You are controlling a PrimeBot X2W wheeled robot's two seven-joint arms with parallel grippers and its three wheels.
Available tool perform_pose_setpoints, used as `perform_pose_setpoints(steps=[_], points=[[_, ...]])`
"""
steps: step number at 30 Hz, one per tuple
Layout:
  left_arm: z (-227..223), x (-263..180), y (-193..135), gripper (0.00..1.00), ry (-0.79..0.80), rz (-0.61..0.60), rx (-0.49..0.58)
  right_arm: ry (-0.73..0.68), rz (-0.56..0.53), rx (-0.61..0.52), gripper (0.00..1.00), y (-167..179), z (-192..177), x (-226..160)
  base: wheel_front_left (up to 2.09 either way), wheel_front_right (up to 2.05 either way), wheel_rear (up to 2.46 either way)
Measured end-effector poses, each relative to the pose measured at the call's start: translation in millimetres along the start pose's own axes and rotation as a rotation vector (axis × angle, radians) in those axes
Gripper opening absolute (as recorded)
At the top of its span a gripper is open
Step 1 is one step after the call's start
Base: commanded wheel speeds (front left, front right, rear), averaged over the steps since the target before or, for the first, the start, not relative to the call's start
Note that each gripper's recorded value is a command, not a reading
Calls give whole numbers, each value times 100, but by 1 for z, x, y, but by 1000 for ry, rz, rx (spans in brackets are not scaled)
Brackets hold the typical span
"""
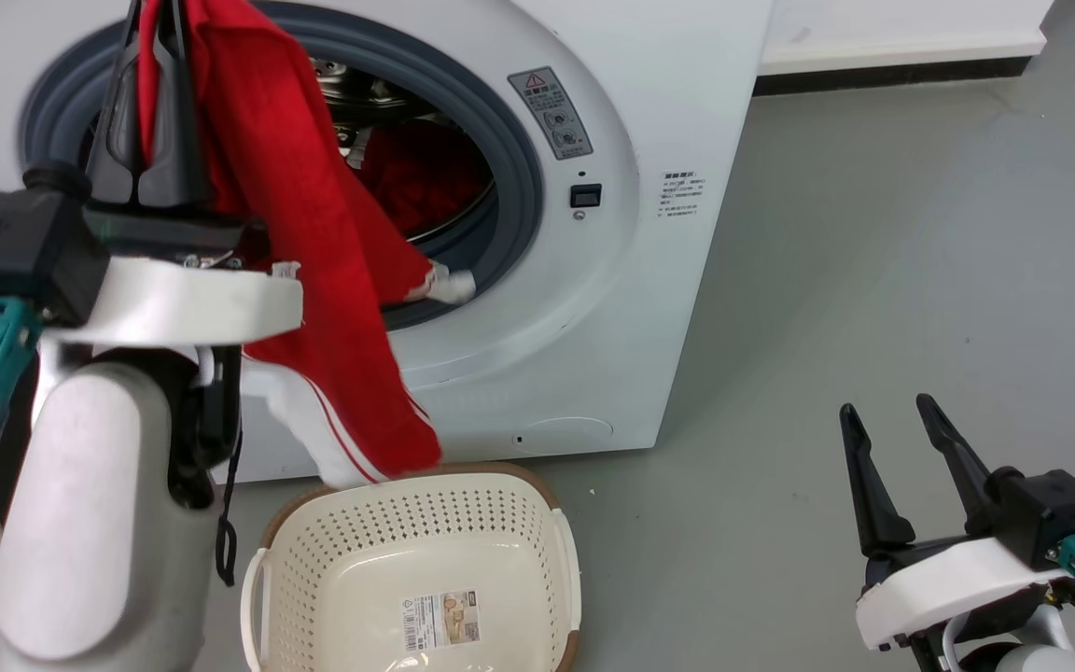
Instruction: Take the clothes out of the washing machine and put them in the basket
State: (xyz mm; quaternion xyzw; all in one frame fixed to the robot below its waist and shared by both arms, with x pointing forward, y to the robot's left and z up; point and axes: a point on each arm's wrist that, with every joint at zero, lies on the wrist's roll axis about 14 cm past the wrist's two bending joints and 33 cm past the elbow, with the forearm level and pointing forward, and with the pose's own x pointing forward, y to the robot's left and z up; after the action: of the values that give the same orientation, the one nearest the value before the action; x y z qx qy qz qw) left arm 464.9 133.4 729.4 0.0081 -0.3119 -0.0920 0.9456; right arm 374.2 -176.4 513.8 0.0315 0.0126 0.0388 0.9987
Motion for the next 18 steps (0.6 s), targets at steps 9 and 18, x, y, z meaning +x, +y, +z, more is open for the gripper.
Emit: perform_pose_setpoints(steps=[9,18], points=[[29,-30,-5,0,-19,8,-4,-1,27,-10,100,9,4,2,0,0,0],[-81,-99,-6,0,351,100,-120,20,45,-12,100,14,-3,9,0,0,0]])
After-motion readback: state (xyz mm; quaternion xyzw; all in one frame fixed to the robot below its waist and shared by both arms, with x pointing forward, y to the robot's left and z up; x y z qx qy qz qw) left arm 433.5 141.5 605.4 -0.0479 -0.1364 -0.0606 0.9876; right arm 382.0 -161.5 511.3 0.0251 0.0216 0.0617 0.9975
